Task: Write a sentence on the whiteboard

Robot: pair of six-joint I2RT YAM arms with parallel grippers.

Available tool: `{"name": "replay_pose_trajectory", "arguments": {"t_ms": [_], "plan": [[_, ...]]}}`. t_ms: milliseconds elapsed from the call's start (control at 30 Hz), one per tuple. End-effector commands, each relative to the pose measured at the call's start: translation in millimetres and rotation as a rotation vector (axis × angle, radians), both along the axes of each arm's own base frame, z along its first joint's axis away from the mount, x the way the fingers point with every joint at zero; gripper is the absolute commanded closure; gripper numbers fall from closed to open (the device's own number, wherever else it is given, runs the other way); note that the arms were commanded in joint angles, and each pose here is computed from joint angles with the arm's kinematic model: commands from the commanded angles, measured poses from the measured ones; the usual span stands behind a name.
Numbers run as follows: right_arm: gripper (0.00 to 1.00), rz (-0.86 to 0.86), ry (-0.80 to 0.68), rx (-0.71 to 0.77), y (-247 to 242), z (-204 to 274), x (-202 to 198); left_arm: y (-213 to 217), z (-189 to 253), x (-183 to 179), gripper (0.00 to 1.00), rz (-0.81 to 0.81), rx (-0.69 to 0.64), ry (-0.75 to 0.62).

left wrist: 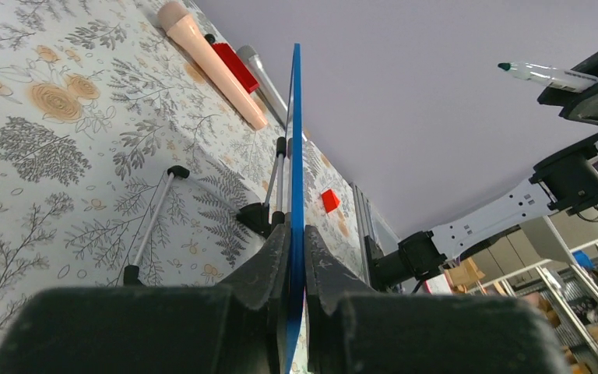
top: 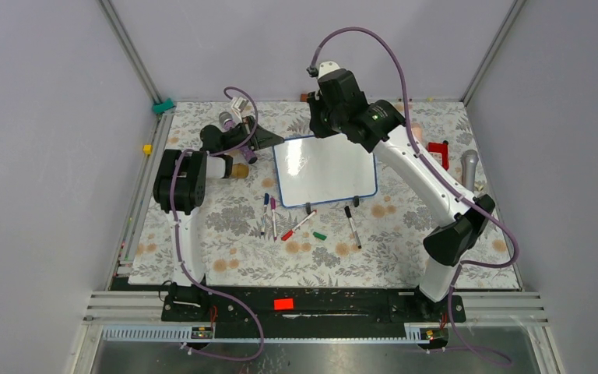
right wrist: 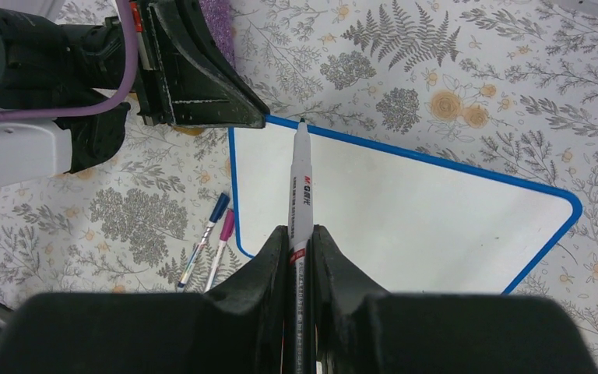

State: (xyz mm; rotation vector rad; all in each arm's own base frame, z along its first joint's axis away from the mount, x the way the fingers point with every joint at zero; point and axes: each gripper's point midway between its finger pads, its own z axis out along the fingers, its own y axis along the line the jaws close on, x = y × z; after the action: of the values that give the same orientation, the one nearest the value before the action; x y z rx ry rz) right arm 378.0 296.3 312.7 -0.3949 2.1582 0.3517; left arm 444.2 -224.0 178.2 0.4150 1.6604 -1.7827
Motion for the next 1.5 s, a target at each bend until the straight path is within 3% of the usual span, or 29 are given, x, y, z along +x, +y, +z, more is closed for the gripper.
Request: {"name": "replay_pose_trajectory", "arguments": {"t_ms": [0, 333, 533, 733, 900, 1467], "plan": [[1.00, 0.055, -0.047, 0.030, 5.8, 21.1, -6.8, -1.7, 0.6, -21.3, 1.00, -0.025, 0.022, -0.071], [1.00, 0.066, -0.102, 0.040, -2.9, 20.8, -13.5, -10.8, 7.6, -29.8, 1.00, -0.102, 0.033, -0.065], [1.00, 0.075, -0.119, 0.011, -6.8, 18.6, -13.3, 3.9, -3.4, -35.0, 1.00, -0.033, 0.015, 0.040], [1.00, 0.081, -0.118, -0.020, -10.2, 11.4, -14.2, 12.6, 10.3, -27.0, 1.00, -0.015, 0.020, -0.032], [1.00, 0.126, -0.127, -0.030, -5.4, 8.6, -14.3, -6.0, 12.2, -25.0, 1.00, -0.075, 0.027, -0.076], [1.00, 0.175, -0.103, -0.038, 2.3, -9.7, -16.1, -20.2, 6.7, -40.6, 1.00, -0.110, 0.036, -0.097]]}}
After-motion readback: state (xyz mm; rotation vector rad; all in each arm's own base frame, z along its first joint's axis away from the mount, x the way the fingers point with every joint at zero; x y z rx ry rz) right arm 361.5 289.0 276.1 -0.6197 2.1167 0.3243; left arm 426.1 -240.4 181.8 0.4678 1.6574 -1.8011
